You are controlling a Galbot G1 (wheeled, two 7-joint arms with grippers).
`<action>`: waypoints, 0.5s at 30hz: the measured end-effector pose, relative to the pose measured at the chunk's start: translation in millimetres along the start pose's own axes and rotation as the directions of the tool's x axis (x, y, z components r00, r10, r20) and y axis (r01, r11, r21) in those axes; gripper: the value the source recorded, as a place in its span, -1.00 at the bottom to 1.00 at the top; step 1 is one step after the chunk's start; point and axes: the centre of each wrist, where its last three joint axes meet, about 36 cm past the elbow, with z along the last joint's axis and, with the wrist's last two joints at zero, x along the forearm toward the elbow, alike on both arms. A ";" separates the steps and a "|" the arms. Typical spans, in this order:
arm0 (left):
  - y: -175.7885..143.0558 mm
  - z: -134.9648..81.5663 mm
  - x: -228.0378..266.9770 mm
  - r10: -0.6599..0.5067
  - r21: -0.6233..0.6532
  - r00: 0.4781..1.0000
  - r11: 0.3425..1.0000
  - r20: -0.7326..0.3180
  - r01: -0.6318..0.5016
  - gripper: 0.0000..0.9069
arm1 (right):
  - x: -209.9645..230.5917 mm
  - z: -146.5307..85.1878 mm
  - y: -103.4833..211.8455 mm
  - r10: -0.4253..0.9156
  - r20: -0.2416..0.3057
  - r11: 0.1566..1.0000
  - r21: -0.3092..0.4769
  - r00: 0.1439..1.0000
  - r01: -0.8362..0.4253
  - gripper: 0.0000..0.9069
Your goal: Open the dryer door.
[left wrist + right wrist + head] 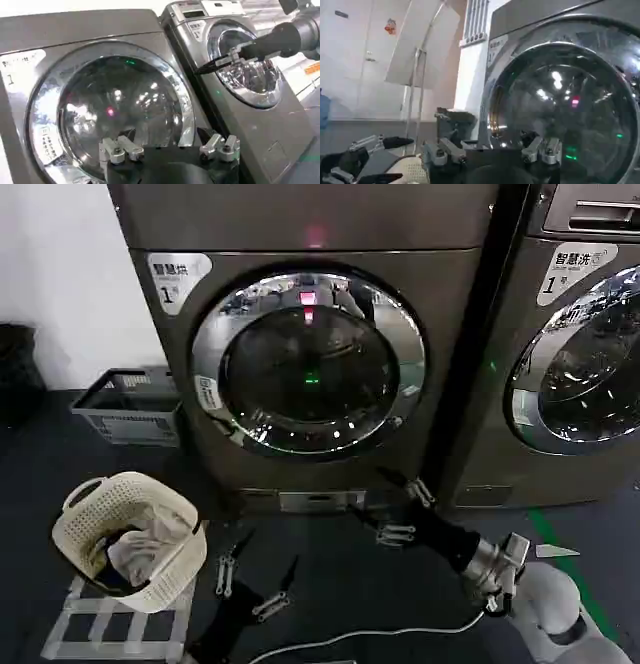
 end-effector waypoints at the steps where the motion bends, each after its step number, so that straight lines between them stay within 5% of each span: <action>1: 0.0 0.0 0.1 0.000 0.000 1.000 1.000 0.000 0.000 1.00 | -2.0 0.7 -1.1 -0.001 0.002 1.000 0.000 1.000 0.001 1.00; 15: 0.5 0.1 1.9 0.006 -0.002 1.000 1.000 -0.005 -0.006 1.00 | -48.0 14.4 -31.0 -0.016 0.013 1.000 0.003 1.000 0.016 1.00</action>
